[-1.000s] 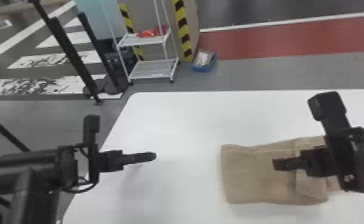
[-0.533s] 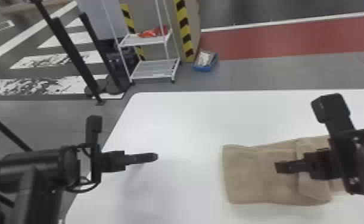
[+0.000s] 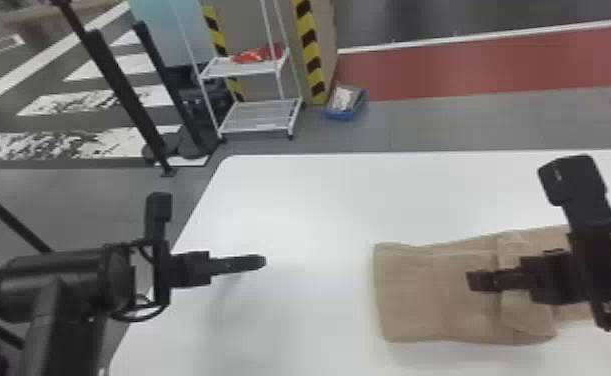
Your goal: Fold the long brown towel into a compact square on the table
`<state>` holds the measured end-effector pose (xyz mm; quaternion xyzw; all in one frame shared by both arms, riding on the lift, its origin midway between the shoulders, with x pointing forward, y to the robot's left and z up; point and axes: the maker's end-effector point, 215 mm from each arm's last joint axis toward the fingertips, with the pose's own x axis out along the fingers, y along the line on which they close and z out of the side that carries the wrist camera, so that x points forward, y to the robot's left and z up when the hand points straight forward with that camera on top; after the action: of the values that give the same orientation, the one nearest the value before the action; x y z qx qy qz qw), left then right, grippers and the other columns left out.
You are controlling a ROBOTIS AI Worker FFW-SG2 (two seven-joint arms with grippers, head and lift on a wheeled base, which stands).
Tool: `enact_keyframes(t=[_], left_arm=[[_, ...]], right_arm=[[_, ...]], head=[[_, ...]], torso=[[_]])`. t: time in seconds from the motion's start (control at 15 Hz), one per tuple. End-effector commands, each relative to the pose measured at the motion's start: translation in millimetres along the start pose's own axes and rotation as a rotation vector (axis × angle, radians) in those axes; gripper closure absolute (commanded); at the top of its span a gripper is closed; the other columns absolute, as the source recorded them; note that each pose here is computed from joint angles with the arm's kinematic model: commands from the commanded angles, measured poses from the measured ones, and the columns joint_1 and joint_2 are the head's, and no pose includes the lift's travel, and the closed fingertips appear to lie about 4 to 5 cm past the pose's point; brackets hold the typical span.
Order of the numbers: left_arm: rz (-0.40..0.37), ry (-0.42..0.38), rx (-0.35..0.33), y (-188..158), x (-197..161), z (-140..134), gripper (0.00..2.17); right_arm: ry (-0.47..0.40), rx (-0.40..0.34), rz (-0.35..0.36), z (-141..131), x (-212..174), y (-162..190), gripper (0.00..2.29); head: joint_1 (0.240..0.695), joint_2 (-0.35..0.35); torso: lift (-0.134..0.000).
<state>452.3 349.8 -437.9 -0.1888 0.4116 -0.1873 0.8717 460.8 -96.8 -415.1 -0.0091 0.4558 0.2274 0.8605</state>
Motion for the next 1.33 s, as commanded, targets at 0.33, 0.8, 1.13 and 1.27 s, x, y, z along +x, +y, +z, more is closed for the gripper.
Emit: enact_keyframes(t=[0.33,0.8,1.13,1.27], left_arm=[[-0.003,0.007,0.008,-3.0,3.2,-0.1,0.06],[-0.004,0.015,0.007,-4.0,5.2,-3.0,0.06],[-0.004,0.015,0.007,-4.0,5.2,-3.0,0.07],[-0.004,0.016,0.006,-3.7,5.3,-3.4,0.07]], right_arm=[[0.025,0.075,-0.028,-21.8,-9.6,-32.8,0.22],[0.049,0.080,0.001,-23.1,-7.7,-34.9,0.69],[0.018,0.107,-0.028,-22.8,-20.7,-50.2,1.69],[-0.007,0.117,-0.030,-15.4,-27.5,-55.0,1.78]], head=[[0.695,0.285],[0.695,0.254],[0.695,0.247],[0.695,0.235]], torso=[[-0.124],[-0.124],[-0.124],[-0.124]])
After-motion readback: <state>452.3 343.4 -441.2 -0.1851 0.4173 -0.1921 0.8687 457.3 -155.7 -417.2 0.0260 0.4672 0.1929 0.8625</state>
